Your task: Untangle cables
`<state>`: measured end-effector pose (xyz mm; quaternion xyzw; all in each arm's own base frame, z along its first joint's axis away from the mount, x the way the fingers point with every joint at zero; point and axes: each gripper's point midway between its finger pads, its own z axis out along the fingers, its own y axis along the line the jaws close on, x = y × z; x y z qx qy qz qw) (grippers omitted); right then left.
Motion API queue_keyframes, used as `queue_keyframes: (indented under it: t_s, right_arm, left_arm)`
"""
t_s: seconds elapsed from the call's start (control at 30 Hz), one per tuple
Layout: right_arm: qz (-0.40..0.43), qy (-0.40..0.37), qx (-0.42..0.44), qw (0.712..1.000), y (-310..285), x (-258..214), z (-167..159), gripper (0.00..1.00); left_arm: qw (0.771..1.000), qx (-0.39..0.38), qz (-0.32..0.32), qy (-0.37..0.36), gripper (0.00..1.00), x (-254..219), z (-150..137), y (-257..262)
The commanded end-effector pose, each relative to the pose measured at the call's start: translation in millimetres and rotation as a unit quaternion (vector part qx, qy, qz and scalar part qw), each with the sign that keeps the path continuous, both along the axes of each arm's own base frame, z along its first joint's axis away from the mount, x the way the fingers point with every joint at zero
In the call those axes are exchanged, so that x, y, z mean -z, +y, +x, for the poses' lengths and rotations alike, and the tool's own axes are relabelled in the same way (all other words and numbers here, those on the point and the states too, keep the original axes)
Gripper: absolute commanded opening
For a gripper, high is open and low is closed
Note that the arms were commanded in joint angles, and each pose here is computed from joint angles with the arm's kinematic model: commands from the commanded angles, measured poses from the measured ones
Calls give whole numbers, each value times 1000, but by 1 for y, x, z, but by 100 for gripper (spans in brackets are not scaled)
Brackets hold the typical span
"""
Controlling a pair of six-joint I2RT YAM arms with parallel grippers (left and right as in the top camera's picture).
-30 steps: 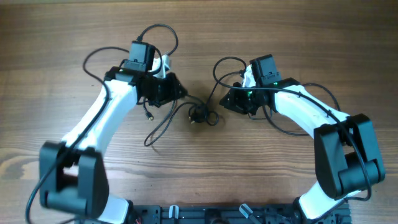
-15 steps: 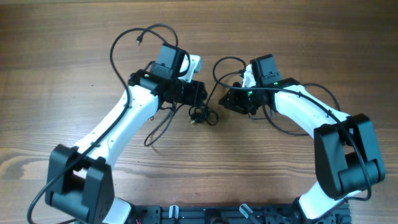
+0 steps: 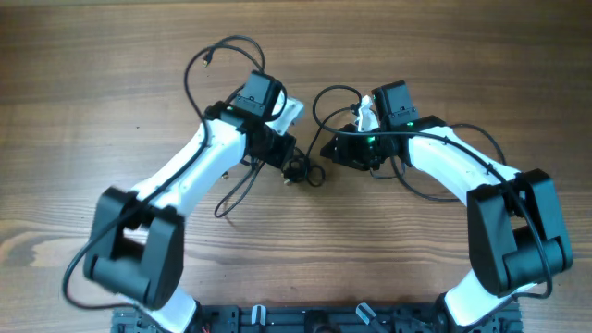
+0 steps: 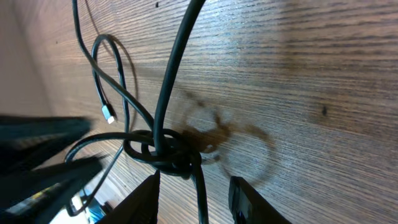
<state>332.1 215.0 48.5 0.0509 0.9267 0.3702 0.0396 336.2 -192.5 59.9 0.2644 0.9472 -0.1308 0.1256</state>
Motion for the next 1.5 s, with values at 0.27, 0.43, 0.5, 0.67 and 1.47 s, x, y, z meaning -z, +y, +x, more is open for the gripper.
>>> queue_keyframes:
  t_s: [0.27, 0.43, 0.5, 0.67, 1.47]
  right_arm:
    - [12, -27, -24, 999, 5, -13, 2, 38]
    - [11, -21, -33, 999, 9, -12, -4, 38]
    - [11, -21, -37, 999, 11, -11, -6, 37]
    - [10, -19, -39, 999, 12, -11, -8, 38]
    - [-9, -5, -39, 999, 10, -4, -15, 37]
  left_arm:
    - [994, 92, -48, 22, 40, 11, -13, -22]
    - [994, 90, -49, 21, 39, 13, -11, -23]
    - [994, 90, -48, 23, 38, 14, -12, -23]
    - [994, 90, -47, 28, 38, 21, -11, -23]
    - [995, 89, -47, 22, 4, 24, -2, -26]
